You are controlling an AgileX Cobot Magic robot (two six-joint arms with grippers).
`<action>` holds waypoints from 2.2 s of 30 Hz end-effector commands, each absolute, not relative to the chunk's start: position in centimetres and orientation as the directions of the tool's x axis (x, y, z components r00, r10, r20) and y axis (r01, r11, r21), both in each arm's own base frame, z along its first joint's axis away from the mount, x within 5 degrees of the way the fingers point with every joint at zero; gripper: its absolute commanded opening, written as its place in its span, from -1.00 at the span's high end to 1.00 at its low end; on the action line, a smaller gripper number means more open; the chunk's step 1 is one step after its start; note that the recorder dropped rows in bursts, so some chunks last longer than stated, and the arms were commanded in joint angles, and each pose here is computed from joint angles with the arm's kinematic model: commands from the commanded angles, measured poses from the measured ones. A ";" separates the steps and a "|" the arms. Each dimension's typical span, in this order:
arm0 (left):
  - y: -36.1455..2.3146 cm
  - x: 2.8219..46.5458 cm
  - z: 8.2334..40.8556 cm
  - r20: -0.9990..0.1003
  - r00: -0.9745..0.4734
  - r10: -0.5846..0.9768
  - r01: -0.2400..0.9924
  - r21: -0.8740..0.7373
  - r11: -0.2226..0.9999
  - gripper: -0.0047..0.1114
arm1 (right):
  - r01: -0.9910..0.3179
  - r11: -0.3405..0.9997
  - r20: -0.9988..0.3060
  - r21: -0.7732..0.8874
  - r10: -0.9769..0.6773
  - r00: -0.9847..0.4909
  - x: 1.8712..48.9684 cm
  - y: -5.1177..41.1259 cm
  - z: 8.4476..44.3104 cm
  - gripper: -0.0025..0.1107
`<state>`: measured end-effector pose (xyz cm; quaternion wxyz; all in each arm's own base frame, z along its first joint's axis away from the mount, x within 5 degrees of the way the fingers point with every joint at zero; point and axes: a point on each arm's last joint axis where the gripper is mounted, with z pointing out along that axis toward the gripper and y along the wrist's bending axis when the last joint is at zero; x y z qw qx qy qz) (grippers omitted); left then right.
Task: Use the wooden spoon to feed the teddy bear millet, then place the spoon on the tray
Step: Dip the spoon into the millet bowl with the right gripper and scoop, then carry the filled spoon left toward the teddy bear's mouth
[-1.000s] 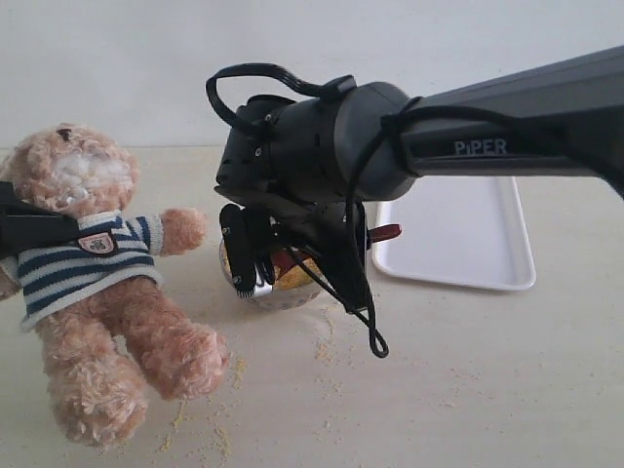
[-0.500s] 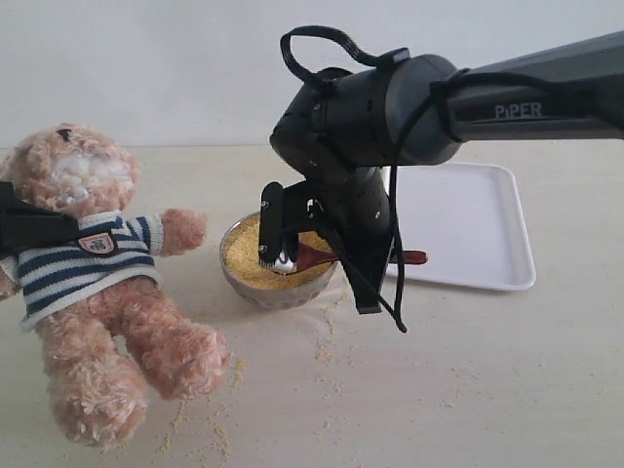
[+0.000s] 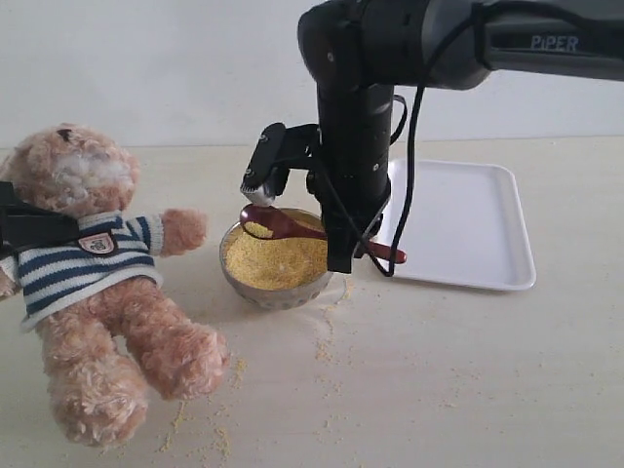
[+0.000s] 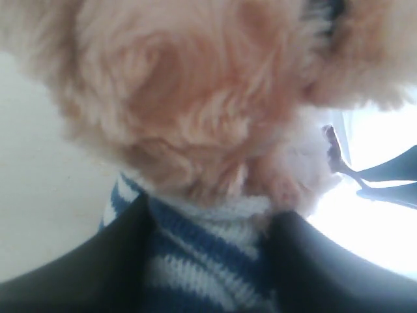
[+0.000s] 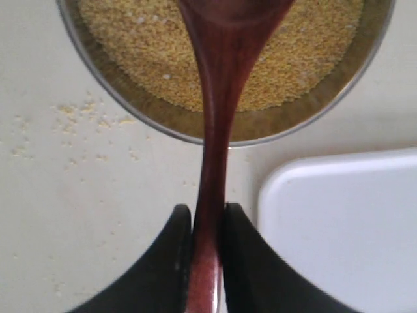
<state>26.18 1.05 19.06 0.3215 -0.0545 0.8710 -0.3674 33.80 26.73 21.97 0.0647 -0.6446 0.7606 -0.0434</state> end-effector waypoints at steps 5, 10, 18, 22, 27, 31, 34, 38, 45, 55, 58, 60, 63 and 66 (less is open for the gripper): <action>0.8 25.9 19.2 -0.513 -0.805 -0.299 0.173 -0.683 0.709 0.83 | -0.969 0.248 -0.140 -0.017 -0.960 -0.243 34.4 25.5 22.7 0.96; -0.3 25.0 19.5 -0.425 -0.867 -0.260 0.192 -0.766 0.613 0.83 | -0.947 0.318 -0.186 0.045 -0.929 -0.321 34.3 25.6 22.9 0.96; -1.1 22.2 17.3 -0.216 -0.936 -0.277 0.024 -0.826 0.563 0.83 | -0.909 0.415 -0.231 0.046 -0.881 -0.414 33.7 25.3 25.2 0.96; -1.7 20.4 16.1 -0.139 -0.949 -0.285 -0.036 -0.846 0.532 0.83 | -0.875 0.473 -0.314 0.101 -0.820 -0.479 32.6 25.3 28.0 0.96; -1.9 20.9 16.4 -0.127 -0.930 -0.344 -0.058 -0.875 0.481 0.83 | -0.888 0.448 -0.331 0.102 -0.827 -0.455 30.2 27.4 29.1 0.96; -3.3 20.8 15.5 -0.074 -0.959 -0.274 -0.064 -0.885 0.460 0.83 | -0.878 0.461 -0.322 0.132 -0.818 -0.478 28.7 29.1 29.1 0.96; -4.0 20.8 15.1 -0.052 -0.970 -0.239 -0.058 -0.900 0.431 0.83 | -0.841 0.521 -0.308 0.147 -0.784 -0.539 28.6 29.2 29.0 0.96; -4.1 20.9 15.3 -0.069 -0.970 -0.232 -0.035 -0.908 0.418 0.83 | -0.819 0.566 -0.282 0.098 -0.773 -0.568 29.0 28.8 28.7 0.96; -4.2 20.9 15.4 -0.081 -0.971 -0.226 -0.020 -0.912 0.410 0.83 | -0.805 0.588 -0.235 0.078 -0.774 -0.588 29.7 29.0 27.0 0.96; -4.2 20.9 15.4 -0.092 -0.968 -0.233 -0.012 -0.913 0.407 0.83 | -0.812 0.575 -0.228 0.101 -0.781 -0.582 28.9 29.7 26.7 0.96; -4.1 21.1 15.5 -0.109 -0.966 -0.235 0.004 -0.913 0.407 0.83 | -0.827 0.554 -0.227 0.096 -0.797 -0.560 28.1 30.4 26.7 0.96; -4.1 21.2 15.5 -0.113 -0.966 -0.235 0.008 -0.913 0.408 0.83 | -0.838 0.538 -0.225 0.086 -0.809 -0.543 27.6 30.8 26.7 0.96; -4.0 21.6 15.7 -0.135 -0.966 -0.220 0.030 -0.905 0.424 0.83 | -0.852 0.522 -0.220 0.050 -0.826 -0.519 27.1 31.3 26.7 0.96; -3.8 22.0 15.8 -0.140 -0.967 -0.211 0.030 -0.890 0.455 0.83 | -0.859 0.510 -0.202 -0.043 -0.847 -0.492 26.8 31.5 26.7 0.96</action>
